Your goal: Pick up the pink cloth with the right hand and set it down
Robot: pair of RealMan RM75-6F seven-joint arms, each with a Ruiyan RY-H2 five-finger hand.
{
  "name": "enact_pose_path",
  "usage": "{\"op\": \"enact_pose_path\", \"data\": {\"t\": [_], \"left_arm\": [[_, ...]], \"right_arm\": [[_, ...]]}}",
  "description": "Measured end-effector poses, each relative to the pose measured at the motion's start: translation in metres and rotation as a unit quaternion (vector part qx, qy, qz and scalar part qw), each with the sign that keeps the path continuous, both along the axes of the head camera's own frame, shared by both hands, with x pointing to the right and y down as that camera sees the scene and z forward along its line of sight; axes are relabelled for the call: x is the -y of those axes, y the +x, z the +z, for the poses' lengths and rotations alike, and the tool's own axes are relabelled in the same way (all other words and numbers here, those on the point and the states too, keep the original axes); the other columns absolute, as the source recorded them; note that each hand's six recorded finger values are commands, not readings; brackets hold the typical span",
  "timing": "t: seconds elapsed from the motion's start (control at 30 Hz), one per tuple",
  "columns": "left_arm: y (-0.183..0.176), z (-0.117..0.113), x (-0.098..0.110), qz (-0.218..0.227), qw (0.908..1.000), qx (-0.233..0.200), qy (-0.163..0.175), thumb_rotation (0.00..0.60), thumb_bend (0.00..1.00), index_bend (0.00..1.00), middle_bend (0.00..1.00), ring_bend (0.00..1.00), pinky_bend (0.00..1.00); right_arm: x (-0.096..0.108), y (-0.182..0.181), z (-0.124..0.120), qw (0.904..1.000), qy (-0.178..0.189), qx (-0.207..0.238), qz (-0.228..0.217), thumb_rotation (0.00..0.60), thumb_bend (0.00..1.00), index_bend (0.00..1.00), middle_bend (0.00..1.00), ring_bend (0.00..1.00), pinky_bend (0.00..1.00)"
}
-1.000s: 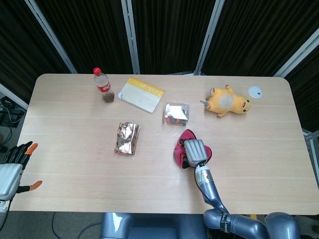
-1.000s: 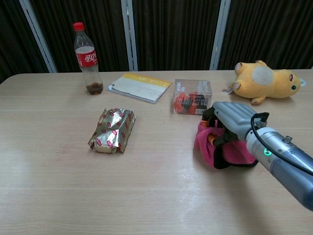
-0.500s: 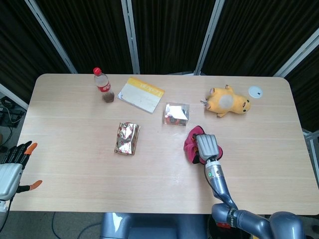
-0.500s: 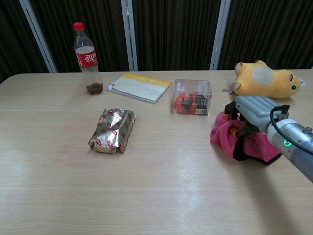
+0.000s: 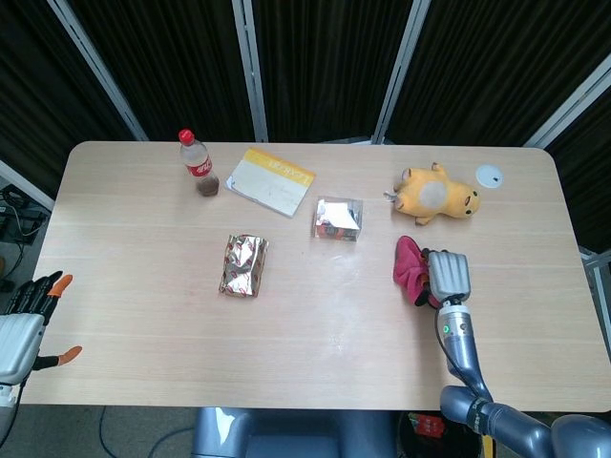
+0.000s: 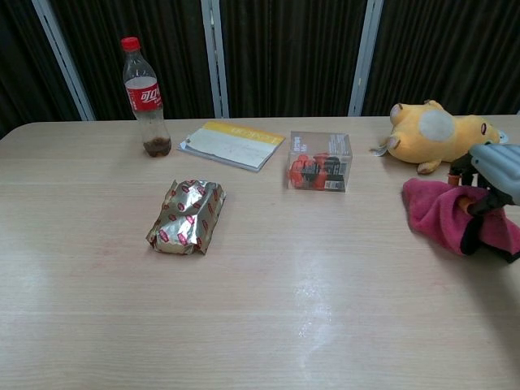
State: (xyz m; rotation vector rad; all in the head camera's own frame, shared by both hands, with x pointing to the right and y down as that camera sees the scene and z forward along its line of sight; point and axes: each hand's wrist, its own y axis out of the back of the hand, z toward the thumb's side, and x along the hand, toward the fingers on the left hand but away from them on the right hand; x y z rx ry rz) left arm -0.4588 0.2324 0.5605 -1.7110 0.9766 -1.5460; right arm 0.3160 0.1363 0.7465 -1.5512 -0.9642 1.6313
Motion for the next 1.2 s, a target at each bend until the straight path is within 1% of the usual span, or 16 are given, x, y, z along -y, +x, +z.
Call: {"op": "enact_pose_path", "data": {"t": [0.1,0.2,0.33,0.43,0.63,0.87,1.03,1.17,1.2], "left_arm": [[0.002,0.0,0.0,0.003,1.0,0.001,0.003,0.6,0.0,0.0,0.0,0.0,0.0],[0.002,0.0,0.0,0.004,1.0,0.002,0.003,0.6,0.0,0.0,0.0,0.0,0.0],[0.0,-0.001,-0.001,-0.001,1.0,0.005,0.003,0.6,0.0,0.0,0.0,0.0,0.0],[-0.002,-0.001,-0.001,-0.004,1.0,0.004,0.001,0.6,0.0,0.0,0.0,0.0,0.0],[-0.001,-0.001,-0.001,-0.004,1.0,0.001,-0.001,0.6,0.0,0.0,0.0,0.0,0.0],[-0.001,-0.001,-0.001,-0.002,1.0,0.003,0.0,0.6,0.0,0.0,0.0,0.0,0.0],[0.001,-0.001,-0.001,0.0,1.0,0.005,0.002,0.6,0.0,0.0,0.0,0.0,0.0],[0.001,0.0,-0.002,-0.001,1.0,0.007,0.002,0.6,0.0,0.0,0.0,0.0,0.0],[0.001,0.0,-0.002,-0.001,1.0,0.007,0.002,0.6,0.0,0.0,0.0,0.0,0.0]], "right_arm": [[-0.002,0.003,-0.001,0.9998,-0.001,0.008,0.016,0.6,0.52,0.73,0.62,0.52,0.72],[-0.005,-0.002,-0.002,0.9995,-0.003,0.021,0.022,0.6,0.52,0.73,0.62,0.52,0.72],[-0.005,-0.012,-0.007,0.9996,0.003,0.028,0.003,0.6,0.52,0.73,0.62,0.52,0.72],[-0.002,-0.01,-0.013,0.9996,0.009,0.027,0.001,0.6,0.52,0.73,0.62,0.52,0.72],[0.005,0.007,-0.033,0.9994,0.028,0.02,0.007,0.6,0.52,0.73,0.62,0.52,0.72],[0.01,0.036,-0.064,0.9986,0.049,0.012,0.018,0.6,0.52,0.73,0.62,0.52,0.72],[0.005,0.064,-0.086,0.9979,0.054,0.007,0.036,0.6,0.52,0.73,0.62,0.52,0.72],[0.0,0.072,-0.09,0.9976,0.051,0.008,0.046,0.6,0.51,0.73,0.61,0.51,0.72],[0.0,0.072,-0.09,0.9976,0.05,0.009,0.047,0.6,0.49,0.71,0.59,0.49,0.72]]}}
